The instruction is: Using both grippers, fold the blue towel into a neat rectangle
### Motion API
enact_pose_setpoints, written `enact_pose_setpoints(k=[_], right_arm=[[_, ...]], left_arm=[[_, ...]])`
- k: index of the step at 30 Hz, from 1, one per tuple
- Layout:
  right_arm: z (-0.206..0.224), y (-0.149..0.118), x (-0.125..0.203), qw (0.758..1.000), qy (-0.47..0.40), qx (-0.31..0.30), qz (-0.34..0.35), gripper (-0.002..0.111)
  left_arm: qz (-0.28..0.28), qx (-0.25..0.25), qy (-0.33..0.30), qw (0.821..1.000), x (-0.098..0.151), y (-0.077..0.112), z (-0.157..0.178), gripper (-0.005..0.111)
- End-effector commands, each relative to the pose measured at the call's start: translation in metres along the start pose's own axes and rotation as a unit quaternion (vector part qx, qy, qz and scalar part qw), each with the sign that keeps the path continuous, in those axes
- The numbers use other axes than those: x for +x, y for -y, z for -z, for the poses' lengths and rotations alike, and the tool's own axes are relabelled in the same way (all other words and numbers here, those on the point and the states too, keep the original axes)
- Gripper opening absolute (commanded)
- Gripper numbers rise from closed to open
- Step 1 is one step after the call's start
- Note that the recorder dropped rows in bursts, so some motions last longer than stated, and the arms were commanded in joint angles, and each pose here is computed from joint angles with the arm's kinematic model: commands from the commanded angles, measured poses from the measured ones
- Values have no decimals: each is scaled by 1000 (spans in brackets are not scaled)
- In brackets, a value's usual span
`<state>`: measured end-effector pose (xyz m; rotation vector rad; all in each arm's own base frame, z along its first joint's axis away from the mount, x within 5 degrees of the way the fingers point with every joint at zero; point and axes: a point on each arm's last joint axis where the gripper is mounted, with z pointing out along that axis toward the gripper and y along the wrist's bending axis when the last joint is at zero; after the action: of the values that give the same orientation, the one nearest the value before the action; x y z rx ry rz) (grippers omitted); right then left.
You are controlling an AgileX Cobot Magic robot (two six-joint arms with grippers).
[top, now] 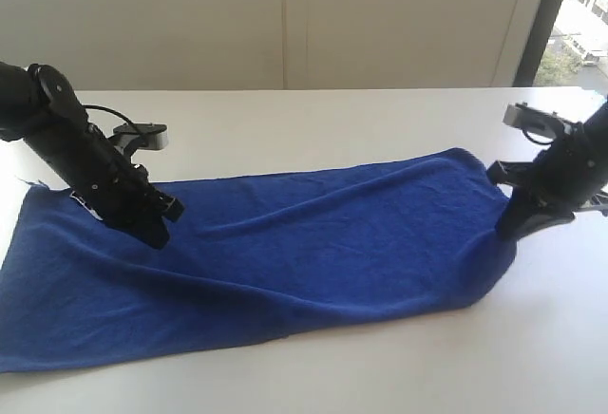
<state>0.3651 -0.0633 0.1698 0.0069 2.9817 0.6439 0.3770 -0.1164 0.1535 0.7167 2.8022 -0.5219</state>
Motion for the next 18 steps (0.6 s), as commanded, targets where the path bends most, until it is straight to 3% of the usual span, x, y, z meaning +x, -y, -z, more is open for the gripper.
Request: enact_pose_setpoints(k=[1,10,12,18], right_arm=[[16,-15,-14,996,56,-61,8,0],[0,-33,-44,990,109,-87,9,3],[-6,-38,-49,989,110,-100,9,12],[-5,-59,-63,971,163,-175,15,71]], left_arm=[[2,2,9,1000,-2,2,0,0],[9,5,-5,1000,1,-3,-13,0],[13,10,-18,1000,3,-4,-20,0],[22,27,-54,998,11,-7,-36,0]])
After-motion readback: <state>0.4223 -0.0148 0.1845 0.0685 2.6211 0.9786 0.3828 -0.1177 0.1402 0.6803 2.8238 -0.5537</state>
